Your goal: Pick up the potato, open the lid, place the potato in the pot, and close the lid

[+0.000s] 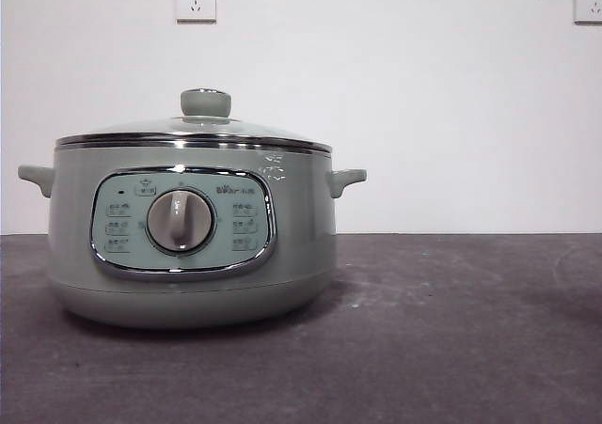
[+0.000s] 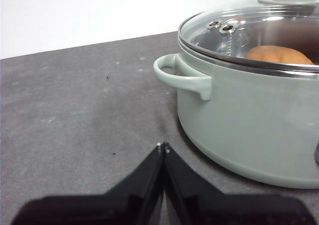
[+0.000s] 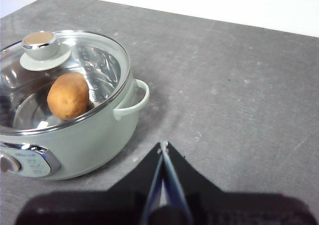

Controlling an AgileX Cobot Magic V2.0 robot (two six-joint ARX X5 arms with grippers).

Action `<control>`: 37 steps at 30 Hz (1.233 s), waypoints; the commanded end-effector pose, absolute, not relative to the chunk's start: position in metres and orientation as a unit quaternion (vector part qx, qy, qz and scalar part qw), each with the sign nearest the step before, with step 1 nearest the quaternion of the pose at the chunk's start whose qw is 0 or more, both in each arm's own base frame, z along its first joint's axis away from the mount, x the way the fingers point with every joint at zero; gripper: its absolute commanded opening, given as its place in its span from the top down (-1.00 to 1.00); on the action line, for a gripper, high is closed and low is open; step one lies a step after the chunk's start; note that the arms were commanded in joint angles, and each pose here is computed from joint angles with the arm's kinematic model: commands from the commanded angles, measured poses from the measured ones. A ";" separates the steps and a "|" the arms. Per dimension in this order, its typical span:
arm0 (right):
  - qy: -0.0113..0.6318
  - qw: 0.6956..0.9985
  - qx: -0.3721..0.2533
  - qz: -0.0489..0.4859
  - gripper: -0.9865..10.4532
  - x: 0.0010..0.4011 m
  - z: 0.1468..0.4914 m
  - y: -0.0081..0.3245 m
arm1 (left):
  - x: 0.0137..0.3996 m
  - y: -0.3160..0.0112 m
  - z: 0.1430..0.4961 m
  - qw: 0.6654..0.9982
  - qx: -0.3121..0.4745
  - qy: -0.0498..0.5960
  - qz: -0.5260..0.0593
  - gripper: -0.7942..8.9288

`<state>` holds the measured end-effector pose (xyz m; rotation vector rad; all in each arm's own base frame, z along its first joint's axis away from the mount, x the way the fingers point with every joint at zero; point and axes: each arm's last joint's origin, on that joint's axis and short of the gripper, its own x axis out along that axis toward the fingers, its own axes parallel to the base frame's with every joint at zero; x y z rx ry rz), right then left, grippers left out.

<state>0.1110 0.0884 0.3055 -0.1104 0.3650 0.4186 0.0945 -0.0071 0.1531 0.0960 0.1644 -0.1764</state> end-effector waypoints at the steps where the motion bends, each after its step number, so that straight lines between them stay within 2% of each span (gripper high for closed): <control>1: 0.182 0.960 -0.051 0.204 0.83 0.111 0.303 0.089 | 0.095 -0.007 0.148 0.992 0.045 0.086 -0.085 0.84; 18: 0.182 0.960 -0.051 0.204 0.83 0.111 0.303 0.088 | 0.095 -0.007 0.148 0.992 0.045 0.086 -0.086 0.84; 21: 0.166 0.959 -0.085 0.212 0.83 0.108 0.306 0.085 | 0.095 -0.007 0.148 0.992 0.045 0.086 -0.086 0.84; 25: 0.136 0.964 -0.101 0.203 0.83 0.100 0.307 0.072 | 0.095 -0.007 0.148 0.992 0.045 0.086 -0.086 0.84; 31: 0.112 0.960 -0.081 0.243 0.83 0.093 0.272 0.049 | 0.095 -0.007 0.148 0.992 0.045 0.086 -0.086 0.84; 37: 0.067 0.974 -0.053 0.209 0.83 0.093 0.219 0.033 | 0.095 -0.007 0.148 0.992 0.045 0.086 -0.086 0.84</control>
